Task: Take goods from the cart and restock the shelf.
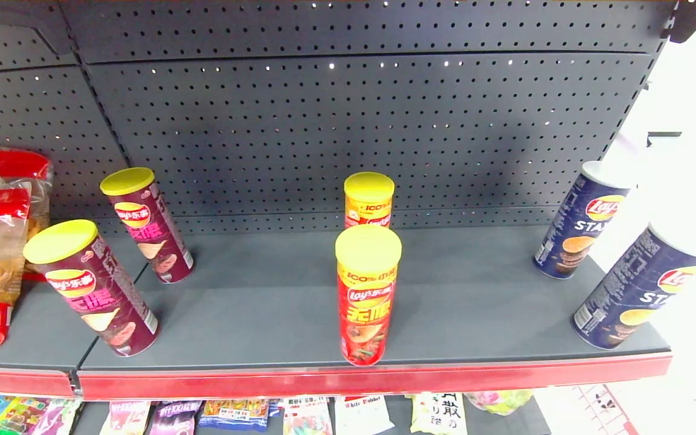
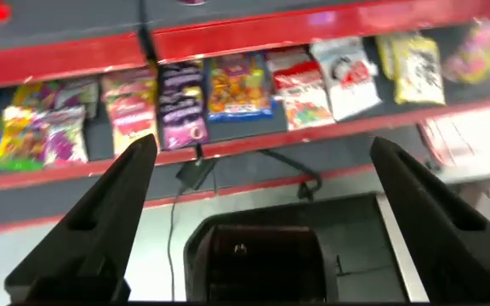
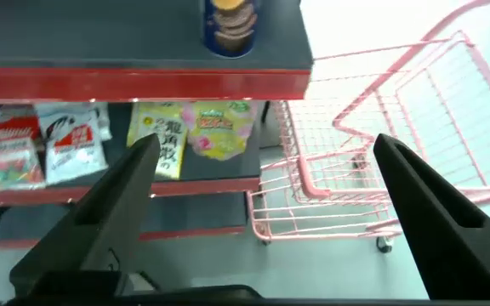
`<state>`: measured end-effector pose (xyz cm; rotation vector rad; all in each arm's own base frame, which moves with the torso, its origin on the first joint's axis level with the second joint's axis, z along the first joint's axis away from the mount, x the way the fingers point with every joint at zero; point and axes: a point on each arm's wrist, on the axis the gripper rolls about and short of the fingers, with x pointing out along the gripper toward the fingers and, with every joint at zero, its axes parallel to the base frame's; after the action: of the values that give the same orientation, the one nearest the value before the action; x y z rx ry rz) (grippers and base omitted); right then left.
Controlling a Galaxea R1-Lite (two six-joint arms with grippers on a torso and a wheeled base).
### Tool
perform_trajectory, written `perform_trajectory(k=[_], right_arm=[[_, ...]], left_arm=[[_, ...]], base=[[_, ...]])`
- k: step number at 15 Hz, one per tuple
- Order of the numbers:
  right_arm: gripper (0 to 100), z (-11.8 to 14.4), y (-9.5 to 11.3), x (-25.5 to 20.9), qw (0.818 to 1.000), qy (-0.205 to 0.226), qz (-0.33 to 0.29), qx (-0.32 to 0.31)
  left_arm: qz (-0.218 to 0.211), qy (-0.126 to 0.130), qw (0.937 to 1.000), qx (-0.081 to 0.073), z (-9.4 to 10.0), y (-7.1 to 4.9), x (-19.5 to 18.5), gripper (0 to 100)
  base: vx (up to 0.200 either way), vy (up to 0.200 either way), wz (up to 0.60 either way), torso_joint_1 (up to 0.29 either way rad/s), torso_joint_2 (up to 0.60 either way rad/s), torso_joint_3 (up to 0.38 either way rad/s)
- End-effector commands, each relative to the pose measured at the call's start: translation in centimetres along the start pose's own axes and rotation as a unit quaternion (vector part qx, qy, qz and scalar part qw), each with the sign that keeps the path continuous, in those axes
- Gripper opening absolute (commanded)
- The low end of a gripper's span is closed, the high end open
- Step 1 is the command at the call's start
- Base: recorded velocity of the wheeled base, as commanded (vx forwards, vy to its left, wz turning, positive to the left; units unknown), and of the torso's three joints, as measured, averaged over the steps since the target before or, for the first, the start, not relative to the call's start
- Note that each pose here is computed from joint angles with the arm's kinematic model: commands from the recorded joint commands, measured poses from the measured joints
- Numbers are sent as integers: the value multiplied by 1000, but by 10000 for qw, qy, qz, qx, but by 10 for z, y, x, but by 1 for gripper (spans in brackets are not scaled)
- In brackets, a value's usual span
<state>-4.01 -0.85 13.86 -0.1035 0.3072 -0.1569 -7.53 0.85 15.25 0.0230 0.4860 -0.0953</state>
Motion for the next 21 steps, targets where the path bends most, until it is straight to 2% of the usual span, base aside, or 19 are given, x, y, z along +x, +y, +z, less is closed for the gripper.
perform_trajectory(k=[1,3,4,6,7,8,10,11,13,15,16,17,18,19,20,21], right_arm=[[100,-14,2,-11,9986,-373,-343,168],[100,-21,3,-9,9986,-365,-335,160],[100,-32,4,-8,9986,-447,-250,138],[100,-39,6,-4,9989,-458,-103,-12],[100,-40,7,-3,9991,-432,22,-32],[100,-43,9,0,9992,-372,119,-46],[100,-45,10,3,9986,-407,332,-29],[100,-45,11,3,9983,-413,401,-32],[100,-46,11,3,9982,-406,442,27],[100,-46,11,3,9982,-394,439,126],[100,-45,11,4,9978,-441,475,146],[100,-42,12,6,9948,-709,727,89],[100,-38,14,8,9893,-1065,999,-25],[100,-40,15,14,9880,-1230,925,-115],[100,-45,15,21,9900,-1236,669,-114],[100,-46,15,22,9904,-1285,514,-66]], left_arm=[[368,-132,9990,-213,-14,-7,-2,100],[536,-89,9979,-347,-20,-11,2,100],[747,-64,9958,-520,-30,-14,7,100],[707,-67,9946,-758,-31,-14,9,100],[554,-135,9955,-759,-31,-14,14,100],[484,-318,9956,-741,-29,-14,19,100],[451,-1139,9904,-634,-25,-9,48,100],[458,-1238,9893,-624,-27,-9,56,100],[409,-1681,9835,-530,-31,-7,74,100],[309,-1716,9836,-470,-32,-7,75,100],[39,-1741,9840,-364,-33,-8,77,100],[46,-1846,9824,-279,-33,-8,78,100],[134,-1913,9812,-224,-33,-7,79,100],[445,-1938,9798,-195,-33,-6,80,100],[741,-1932,9781,-237,-34,-4,81,100],[852,-1960,9765,-265,-34,-4,81,100]], base=[[0,0,0,0,0,0],[0,0,0,0,0,0],[0,0,0,0,0,0],[0,0,0,0,0,0],[0,0,0,0,0,0],[0,0,0,0,0,0],[0,0,0,0,0,0],[0,0,0,0,0,0],[0,0,0,0,0,0],[0,0,0,0,0,0],[0,0,0,0,0,0],[0,0,0,0,0,0],[0,0,0,0,0,0],[0,0,0,0,0,0],[0,0,0,0,0,0],[0,0,0,0,0,0]])
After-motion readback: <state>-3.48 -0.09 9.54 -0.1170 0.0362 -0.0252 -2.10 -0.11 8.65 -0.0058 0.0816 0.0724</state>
